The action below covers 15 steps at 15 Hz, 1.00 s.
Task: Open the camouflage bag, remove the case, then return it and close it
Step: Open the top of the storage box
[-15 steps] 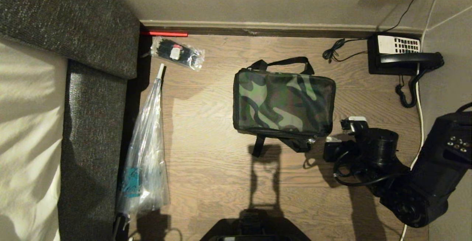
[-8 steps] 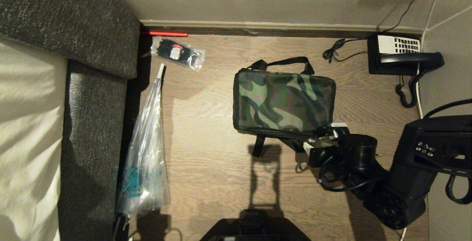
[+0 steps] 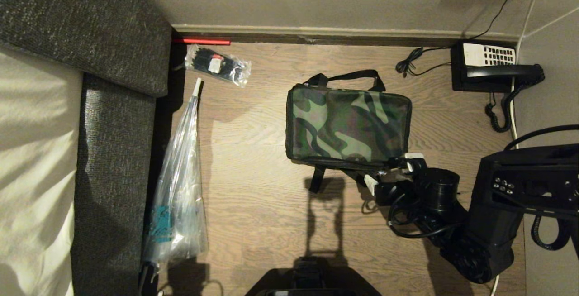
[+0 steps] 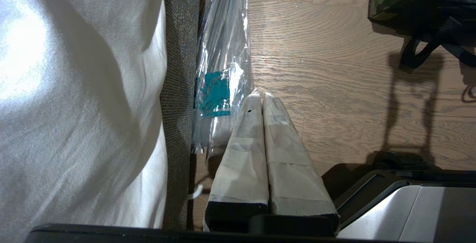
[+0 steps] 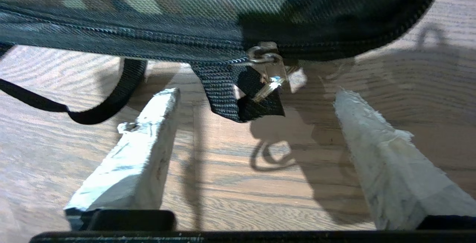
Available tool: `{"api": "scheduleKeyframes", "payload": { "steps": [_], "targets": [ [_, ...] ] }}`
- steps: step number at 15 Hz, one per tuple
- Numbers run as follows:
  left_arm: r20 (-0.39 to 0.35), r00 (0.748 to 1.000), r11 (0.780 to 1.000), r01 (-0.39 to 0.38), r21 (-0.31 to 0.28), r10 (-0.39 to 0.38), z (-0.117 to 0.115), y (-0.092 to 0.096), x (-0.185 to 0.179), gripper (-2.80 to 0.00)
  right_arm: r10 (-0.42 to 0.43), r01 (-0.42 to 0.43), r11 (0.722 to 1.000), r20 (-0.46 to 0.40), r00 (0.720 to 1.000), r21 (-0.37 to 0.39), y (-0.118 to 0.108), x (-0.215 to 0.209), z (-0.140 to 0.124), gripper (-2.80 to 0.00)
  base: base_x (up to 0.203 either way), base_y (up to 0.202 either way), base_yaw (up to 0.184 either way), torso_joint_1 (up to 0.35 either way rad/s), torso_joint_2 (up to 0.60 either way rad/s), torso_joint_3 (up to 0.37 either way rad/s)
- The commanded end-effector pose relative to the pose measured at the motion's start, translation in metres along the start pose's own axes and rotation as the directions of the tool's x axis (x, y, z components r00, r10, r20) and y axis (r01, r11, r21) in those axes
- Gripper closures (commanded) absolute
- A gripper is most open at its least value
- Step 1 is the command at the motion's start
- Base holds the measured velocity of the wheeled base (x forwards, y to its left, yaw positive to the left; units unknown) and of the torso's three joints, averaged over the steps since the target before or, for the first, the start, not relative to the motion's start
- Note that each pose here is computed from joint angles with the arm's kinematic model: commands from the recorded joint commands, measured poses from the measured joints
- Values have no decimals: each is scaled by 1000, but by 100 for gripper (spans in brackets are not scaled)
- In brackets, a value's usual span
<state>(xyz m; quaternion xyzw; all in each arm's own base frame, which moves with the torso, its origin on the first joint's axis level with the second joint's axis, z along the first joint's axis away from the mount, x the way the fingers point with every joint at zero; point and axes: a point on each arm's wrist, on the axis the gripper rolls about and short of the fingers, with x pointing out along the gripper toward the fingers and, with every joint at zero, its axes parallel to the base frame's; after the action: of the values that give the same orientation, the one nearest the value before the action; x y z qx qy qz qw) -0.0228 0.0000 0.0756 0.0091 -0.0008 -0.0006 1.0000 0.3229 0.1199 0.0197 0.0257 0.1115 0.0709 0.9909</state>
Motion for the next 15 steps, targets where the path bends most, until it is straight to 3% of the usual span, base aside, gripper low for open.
{"api": "scheduleKeyframes", "payload": {
  "steps": [1,10,11,15],
  "targets": [
    [0,1000,1000,0,0,0,0,0,0,0,-14,14,1000,1,1000,2,-4,1,-2,-280,0,0,0,0,0,0],
    [0,1000,1000,0,0,0,0,0,0,0,-43,43,999,14,999,11,-13,10,-6,-280,0,0,0,0,0,0],
    [0,1000,1000,0,0,0,0,0,0,0,-43,43,999,14,999,7,-13,10,-6,0,0,0,0,0,0,0],
    [-1,1000,1000,0,0,0,0,0,0,0,-46,46,999,19,999,1,-14,12,-5,0,0,0,0,0,0,0]
  ]
}}
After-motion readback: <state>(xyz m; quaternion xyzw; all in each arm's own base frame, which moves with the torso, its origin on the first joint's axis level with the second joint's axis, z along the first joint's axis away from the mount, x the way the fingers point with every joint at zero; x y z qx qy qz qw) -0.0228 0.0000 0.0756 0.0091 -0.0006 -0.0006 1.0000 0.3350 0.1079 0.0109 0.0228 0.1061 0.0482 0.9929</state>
